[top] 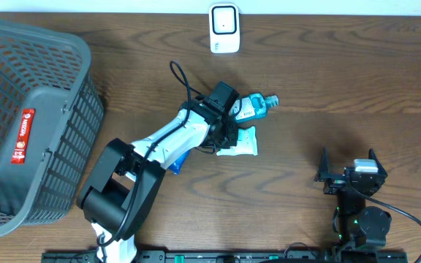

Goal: Scan the item barcode
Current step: 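Carry the wipes pack out and place it below the mouthwash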

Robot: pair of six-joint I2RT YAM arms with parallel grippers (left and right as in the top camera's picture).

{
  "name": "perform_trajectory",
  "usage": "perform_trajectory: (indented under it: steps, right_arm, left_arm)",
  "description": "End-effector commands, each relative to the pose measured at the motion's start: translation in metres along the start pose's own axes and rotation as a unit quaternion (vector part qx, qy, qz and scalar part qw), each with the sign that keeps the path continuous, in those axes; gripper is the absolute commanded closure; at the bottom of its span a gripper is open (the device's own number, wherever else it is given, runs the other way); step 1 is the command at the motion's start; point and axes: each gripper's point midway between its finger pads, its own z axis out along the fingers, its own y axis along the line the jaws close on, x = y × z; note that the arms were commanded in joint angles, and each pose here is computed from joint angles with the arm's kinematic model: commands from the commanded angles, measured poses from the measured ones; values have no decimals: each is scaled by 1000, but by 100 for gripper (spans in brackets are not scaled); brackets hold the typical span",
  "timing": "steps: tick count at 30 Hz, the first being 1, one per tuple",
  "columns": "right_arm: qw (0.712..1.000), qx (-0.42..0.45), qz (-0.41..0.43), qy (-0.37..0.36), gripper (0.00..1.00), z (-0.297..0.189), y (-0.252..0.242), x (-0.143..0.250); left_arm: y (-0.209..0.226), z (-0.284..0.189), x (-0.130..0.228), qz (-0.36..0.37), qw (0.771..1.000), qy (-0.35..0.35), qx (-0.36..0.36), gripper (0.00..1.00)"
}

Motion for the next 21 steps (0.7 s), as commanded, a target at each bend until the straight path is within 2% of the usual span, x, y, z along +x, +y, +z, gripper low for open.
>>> perform_trajectory:
  steps: [1,2,3,4,5,8,9,10,11,13,14,15,21]
  right_arm:
    - [1000,-3,-3,-1,1,0,2,0]
    - [1000,-3,-3,-1,1,0,2,0]
    - [1000,-3,-3,-1,1,0,2,0]
    - [1000,-3,-3,-1,1,0,2,0]
    - [1000,-3,-3,-1,1,0,2,0]
    - [1000,-3,-3,-1,1,0,2,0]
    - [1000,-3,-3,-1,1,0,2,0]
    - [1000,-3,-3,-1,1,0,2,0]
    - [1000,-3,-3,-1,1,0,2,0]
    - [1000,-3,-3,-1,1,0,2,0]
    - [1000,-3,-3,-1,1,0,2,0]
    - [1000,-3,-3,-1,1,0,2,0]
    - [1000,-3,-3,-1,1,0,2,0]
  left_arm:
    - [-6,-20,-9,0,1000,-29,7,70]
    - [-7,-25,-11,1,999,-36,8,55]
    - [-7,-31,-14,4,999,-46,5,33]
    - [-7,-37,-17,6,998,-57,0,16]
    - [-6,-45,-19,7,998,-68,-5,5]
    - [-6,-71,-25,10,995,-102,-14,2]
    - [-9,-81,-27,12,993,-114,-11,7]
    - [-11,-87,-28,17,992,-121,-6,21]
    - [-14,-95,-29,20,991,-131,-1,46]
    - [-16,-102,-31,23,990,-140,4,78]
    - [-17,-102,-31,24,990,-140,4,90]
    - [-16,-101,-30,23,990,-139,3,93]
    - [-5,-72,-25,17,994,-104,-19,93]
